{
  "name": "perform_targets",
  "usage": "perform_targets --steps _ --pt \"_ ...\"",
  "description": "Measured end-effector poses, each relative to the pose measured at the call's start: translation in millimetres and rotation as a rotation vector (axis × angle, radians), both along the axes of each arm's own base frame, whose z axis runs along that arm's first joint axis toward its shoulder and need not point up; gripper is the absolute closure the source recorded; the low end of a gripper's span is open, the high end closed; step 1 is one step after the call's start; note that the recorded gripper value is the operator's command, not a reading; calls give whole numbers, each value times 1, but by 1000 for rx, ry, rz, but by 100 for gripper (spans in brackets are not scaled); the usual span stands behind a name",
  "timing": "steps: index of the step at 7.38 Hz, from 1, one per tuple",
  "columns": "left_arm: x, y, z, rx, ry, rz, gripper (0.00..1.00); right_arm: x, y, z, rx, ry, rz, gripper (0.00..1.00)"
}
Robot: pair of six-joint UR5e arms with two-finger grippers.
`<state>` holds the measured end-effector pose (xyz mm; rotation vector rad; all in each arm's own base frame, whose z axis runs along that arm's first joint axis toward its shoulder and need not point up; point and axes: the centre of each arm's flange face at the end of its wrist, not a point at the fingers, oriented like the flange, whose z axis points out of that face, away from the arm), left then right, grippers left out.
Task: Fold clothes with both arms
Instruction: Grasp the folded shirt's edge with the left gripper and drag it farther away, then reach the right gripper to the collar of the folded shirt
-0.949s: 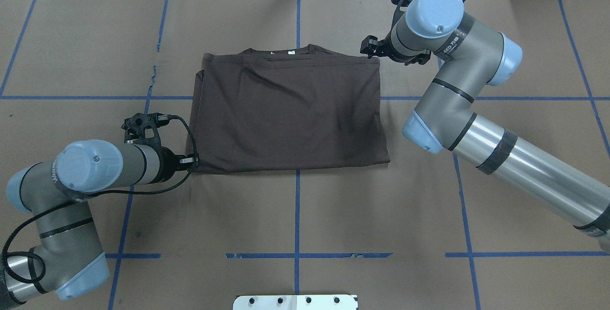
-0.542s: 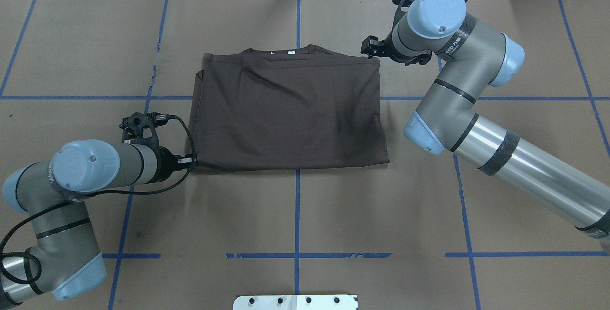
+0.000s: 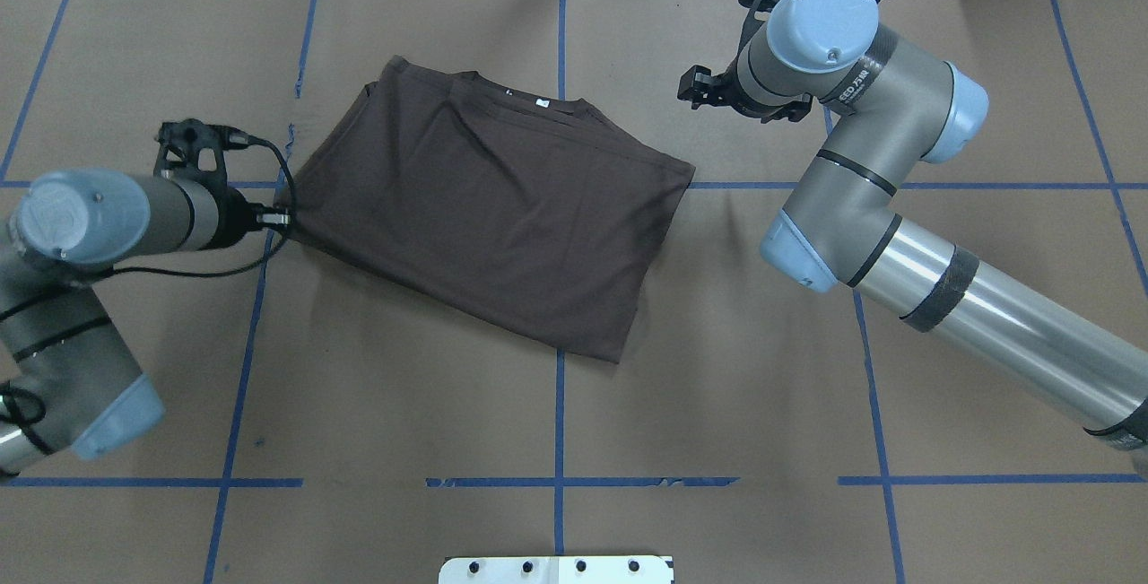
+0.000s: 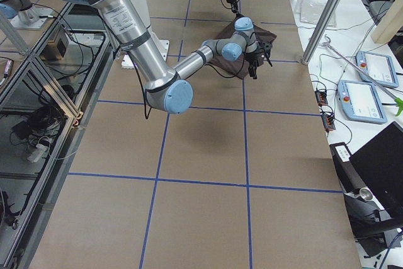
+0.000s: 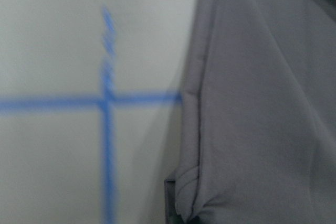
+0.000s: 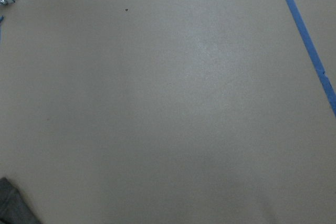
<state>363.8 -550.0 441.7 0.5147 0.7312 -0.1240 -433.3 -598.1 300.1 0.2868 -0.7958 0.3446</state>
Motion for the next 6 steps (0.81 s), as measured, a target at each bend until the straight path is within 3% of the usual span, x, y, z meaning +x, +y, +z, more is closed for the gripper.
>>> perform_targets --steps 3,4,6 --pt "13 -158 9 48 -67 -139 100 11 18 -11 12 -27 -3 0" --pt "9 -184 10 60 -96 -170 1 15 27 -13 15 -34 -6 0" --pt "-7 -200 11 102 -138 -165 0 7 42 -15 11 -38 -20 4"
